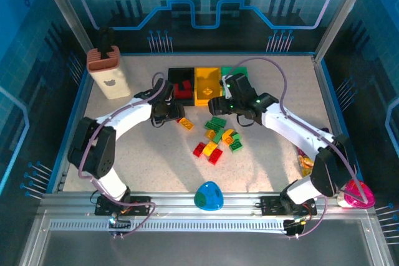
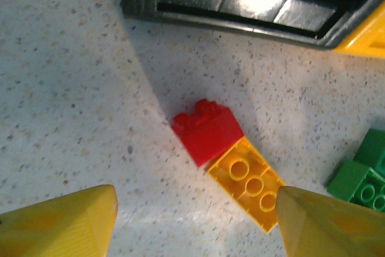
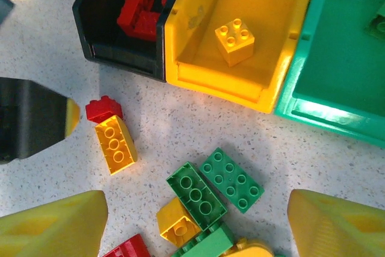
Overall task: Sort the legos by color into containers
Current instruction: Pick up the lego from the center of the table.
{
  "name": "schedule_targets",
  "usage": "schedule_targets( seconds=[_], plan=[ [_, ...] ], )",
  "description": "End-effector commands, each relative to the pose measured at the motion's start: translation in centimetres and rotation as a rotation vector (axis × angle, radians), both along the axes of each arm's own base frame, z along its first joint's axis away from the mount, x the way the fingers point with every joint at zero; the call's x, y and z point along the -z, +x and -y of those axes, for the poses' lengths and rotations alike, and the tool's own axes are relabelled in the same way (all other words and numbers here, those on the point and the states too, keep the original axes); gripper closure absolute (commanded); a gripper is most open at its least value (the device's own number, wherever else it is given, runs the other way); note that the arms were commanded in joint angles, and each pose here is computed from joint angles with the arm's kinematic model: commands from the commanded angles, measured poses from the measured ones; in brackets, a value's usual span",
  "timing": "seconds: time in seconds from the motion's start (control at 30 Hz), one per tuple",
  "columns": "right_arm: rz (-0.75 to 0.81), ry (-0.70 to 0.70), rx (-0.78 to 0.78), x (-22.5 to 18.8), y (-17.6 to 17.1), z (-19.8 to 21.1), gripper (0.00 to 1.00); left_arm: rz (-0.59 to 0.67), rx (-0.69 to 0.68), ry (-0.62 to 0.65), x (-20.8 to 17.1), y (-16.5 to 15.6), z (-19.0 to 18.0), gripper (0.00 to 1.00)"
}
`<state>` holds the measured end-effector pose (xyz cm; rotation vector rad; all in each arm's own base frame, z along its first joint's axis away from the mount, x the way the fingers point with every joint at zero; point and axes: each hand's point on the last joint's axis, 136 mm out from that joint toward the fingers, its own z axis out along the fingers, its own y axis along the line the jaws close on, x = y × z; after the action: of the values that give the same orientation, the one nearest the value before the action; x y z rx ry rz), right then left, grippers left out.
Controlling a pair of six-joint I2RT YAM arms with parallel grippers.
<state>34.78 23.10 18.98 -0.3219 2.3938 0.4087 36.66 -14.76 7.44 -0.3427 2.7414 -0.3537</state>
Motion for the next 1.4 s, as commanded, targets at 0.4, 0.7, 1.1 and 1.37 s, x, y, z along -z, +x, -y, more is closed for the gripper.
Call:
schedule_targets(
  seconds=[0.4,0.7,1.1,1.37],
  plan=[
    [0.03,0.094,0.079,-0.4,-0.3,2.9,0.24,-0.14,-0.13,0.005,3.0,1.8,0.6,0.33],
    [0.013,0.106,0.094,0.8,-0.5,3.5,0.25,-0.154,-0.167,0.023,4.4,2.2,0.7,0.4],
    [-0.005,0.114,0.113,1.9,-0.9,4.4,0.26,-0.146,-0.174,0.048,4.4,2.4,0.4,0.65],
    [-0.009,0.123,0.124,2.1,-1.6,4.7,0.27,-0.034,-0.166,0.032,-1.0,3.1,0.3,0.67]
  ],
)
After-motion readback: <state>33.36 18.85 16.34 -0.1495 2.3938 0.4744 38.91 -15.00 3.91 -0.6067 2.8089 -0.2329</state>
